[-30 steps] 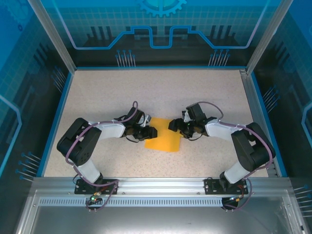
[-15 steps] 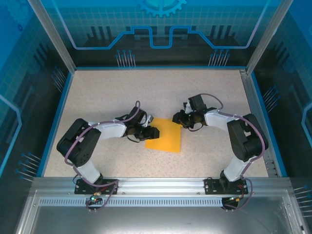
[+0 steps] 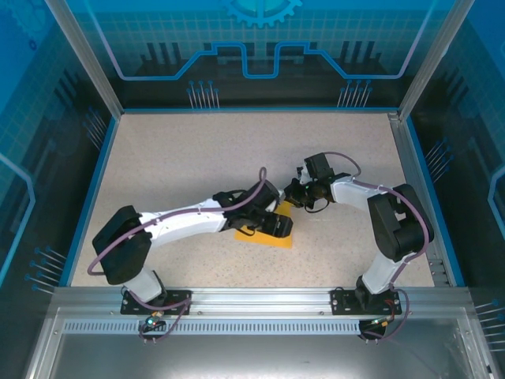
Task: Fold a paper plane with a square sheet of paper (pick it up from the middle)
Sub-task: Fold the square sheet of paper in half at the center of the table.
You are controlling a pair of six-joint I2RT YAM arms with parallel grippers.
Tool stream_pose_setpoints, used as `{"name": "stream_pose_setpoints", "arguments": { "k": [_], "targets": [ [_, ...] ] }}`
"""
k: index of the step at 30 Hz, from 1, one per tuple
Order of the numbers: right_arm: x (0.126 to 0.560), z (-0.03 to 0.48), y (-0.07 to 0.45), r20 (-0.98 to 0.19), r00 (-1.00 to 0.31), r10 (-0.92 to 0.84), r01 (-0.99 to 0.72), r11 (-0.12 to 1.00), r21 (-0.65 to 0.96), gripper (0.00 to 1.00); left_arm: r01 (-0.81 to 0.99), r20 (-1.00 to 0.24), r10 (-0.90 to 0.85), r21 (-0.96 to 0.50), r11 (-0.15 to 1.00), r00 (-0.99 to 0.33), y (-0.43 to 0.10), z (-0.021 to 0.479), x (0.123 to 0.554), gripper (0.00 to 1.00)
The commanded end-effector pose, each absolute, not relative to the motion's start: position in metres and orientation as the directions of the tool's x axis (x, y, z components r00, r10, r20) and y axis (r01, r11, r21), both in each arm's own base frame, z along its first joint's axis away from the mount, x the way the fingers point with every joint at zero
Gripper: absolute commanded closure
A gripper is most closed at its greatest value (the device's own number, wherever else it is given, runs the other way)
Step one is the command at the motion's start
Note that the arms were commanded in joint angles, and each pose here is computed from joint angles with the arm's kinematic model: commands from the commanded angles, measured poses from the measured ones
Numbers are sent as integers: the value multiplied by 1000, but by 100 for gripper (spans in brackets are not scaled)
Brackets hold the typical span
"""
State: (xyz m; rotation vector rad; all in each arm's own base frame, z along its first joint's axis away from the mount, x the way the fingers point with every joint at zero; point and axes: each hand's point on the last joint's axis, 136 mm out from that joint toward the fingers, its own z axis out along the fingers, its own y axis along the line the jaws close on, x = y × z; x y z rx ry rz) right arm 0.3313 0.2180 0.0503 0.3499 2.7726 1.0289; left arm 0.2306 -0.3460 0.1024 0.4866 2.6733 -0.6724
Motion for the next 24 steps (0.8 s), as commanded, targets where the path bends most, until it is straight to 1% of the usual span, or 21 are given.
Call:
{"name": "stream_pose_setpoints", "arguments": {
  "k": [1, 8, 13, 18, 24],
  "targets": [
    [333, 65, 219, -53, -955, 292, 177, 704, 688, 91, 382, -397, 274, -224, 896, -876, -338, 86, 232, 22],
    [333, 68, 220, -36, -951, 306, 194, 685, 702, 91, 373, -398, 291, -146, 916, -870, -361, 71, 233, 19],
    [334, 72, 219, -32, -947, 319, 203, 674, 710, 90, 333, -400, 265, -108, 937, -877, -364, 59, 239, 17],
    [333, 75, 217, -34, -947, 321, 203, 674, 711, 90, 308, -413, 258, -59, 950, -873, -360, 54, 248, 18],
    [331, 74, 214, -33, -947, 319, 205, 681, 703, 89, 302, -442, 261, -24, 953, -858, -359, 59, 256, 23]
  ]
}}
